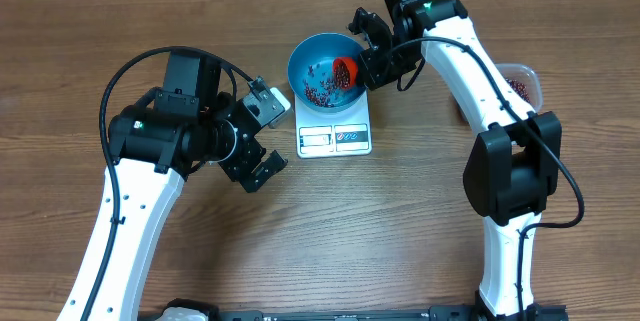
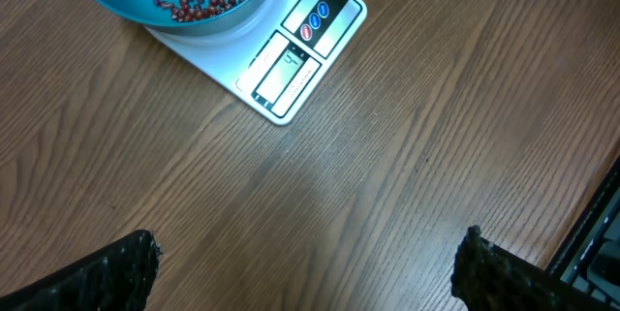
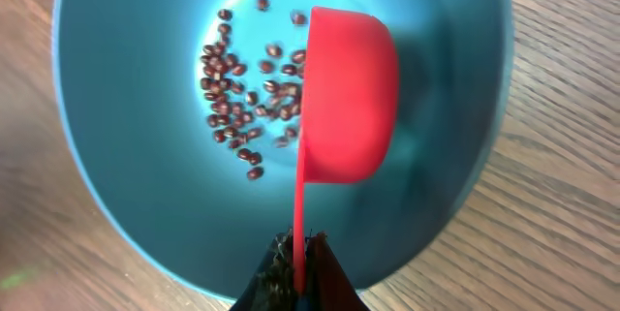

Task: Scoop item into bowl and weigh 150g on scale
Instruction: 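Tilt the red scoop with the right gripper to pour beans into bowl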

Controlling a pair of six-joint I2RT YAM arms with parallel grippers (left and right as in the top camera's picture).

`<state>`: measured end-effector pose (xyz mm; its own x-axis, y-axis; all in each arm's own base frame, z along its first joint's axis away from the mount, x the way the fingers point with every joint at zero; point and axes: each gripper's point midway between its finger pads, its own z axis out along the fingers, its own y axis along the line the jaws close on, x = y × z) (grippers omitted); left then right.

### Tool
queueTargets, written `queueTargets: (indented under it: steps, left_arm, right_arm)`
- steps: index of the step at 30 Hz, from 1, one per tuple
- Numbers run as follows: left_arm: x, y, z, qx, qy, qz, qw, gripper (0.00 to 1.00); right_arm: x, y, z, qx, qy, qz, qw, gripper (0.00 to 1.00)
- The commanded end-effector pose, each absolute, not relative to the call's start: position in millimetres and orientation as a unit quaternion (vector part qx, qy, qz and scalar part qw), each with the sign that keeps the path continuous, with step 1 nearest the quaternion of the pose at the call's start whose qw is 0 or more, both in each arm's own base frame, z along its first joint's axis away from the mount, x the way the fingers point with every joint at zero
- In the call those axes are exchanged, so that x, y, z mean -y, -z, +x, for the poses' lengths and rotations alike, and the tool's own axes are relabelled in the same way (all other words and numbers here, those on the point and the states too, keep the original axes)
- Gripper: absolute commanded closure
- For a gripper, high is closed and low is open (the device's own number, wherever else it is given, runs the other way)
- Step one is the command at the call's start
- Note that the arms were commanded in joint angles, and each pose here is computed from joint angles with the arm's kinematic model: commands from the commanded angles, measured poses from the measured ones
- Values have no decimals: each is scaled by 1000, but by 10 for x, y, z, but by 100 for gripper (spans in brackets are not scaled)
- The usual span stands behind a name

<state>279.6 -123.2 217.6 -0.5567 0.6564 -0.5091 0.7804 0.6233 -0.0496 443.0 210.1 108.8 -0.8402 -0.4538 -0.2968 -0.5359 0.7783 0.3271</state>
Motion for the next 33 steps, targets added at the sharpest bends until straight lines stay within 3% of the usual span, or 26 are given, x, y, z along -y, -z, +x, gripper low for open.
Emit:
queueTargets:
  steps: [1,15,33]
  left_arm:
    - [1211,-2213,2789,-874,136,402,234,0]
    - [1211,-2213,2789,-874,136,402,234,0]
    - [1211,-2213,2789,-874,136,402,234,0]
  right_arm:
    - [-2148,-1372,4491,-938,-176,-264,140,96]
    - [-2318,-1412,4557,-938,-50,-290,183,96]
    - [-2209,-1406,4590,-941,-7,-281,187,96]
